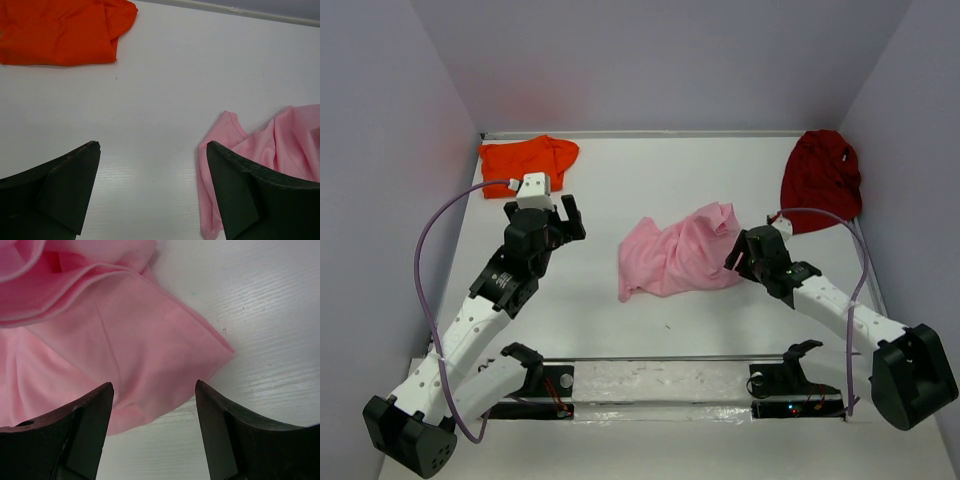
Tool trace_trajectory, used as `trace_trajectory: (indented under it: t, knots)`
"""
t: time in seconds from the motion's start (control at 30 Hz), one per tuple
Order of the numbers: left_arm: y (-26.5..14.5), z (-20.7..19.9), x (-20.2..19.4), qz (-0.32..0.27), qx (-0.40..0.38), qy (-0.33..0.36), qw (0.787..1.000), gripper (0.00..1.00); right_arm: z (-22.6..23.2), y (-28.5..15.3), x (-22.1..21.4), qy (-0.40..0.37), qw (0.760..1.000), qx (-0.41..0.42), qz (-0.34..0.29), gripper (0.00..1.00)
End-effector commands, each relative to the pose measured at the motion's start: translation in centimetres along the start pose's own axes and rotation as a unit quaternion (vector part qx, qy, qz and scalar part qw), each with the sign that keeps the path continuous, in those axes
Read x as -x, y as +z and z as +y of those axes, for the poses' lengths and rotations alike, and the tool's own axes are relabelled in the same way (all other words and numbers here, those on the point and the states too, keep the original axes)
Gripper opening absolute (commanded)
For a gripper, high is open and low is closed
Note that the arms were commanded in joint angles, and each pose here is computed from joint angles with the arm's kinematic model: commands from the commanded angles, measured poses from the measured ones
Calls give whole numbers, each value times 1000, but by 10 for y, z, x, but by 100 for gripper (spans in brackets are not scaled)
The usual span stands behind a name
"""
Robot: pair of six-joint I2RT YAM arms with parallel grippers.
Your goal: Fold and stack the t-shirts
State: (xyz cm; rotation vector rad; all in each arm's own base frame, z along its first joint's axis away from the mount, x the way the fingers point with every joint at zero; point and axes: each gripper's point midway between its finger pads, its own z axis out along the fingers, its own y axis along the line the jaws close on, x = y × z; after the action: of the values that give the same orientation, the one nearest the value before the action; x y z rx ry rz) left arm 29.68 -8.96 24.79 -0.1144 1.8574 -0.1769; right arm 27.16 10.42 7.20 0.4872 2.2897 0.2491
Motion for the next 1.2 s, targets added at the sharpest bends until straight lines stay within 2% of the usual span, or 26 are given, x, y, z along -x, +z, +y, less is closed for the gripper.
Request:
trace_trajectory:
  t: [0.0, 0.3, 0.53, 0.73, 1.17]
  knots:
    - [-1, -1, 9, -18, -2, -5, 1000, 97, 8, -1, 44, 15, 997, -27, -73, 72]
    - [-2, -1, 10, -19, -3, -6, 1000, 97, -8, 11, 47, 29, 992, -100, -77, 72]
    - [-3, -1, 11, -21, -5, -7, 1000, 97, -25, 7, 44, 58, 985, -144, -81, 76]
    - [-4, -2, 13, -24, -8, -9, 1000, 97, -40, 4, 42, 51, 979, -177, -87, 80]
    - [-6, -1, 13, -26, -8, -10, 1000, 97, -15, 27, 27, 35, 987, -152, -24, 79]
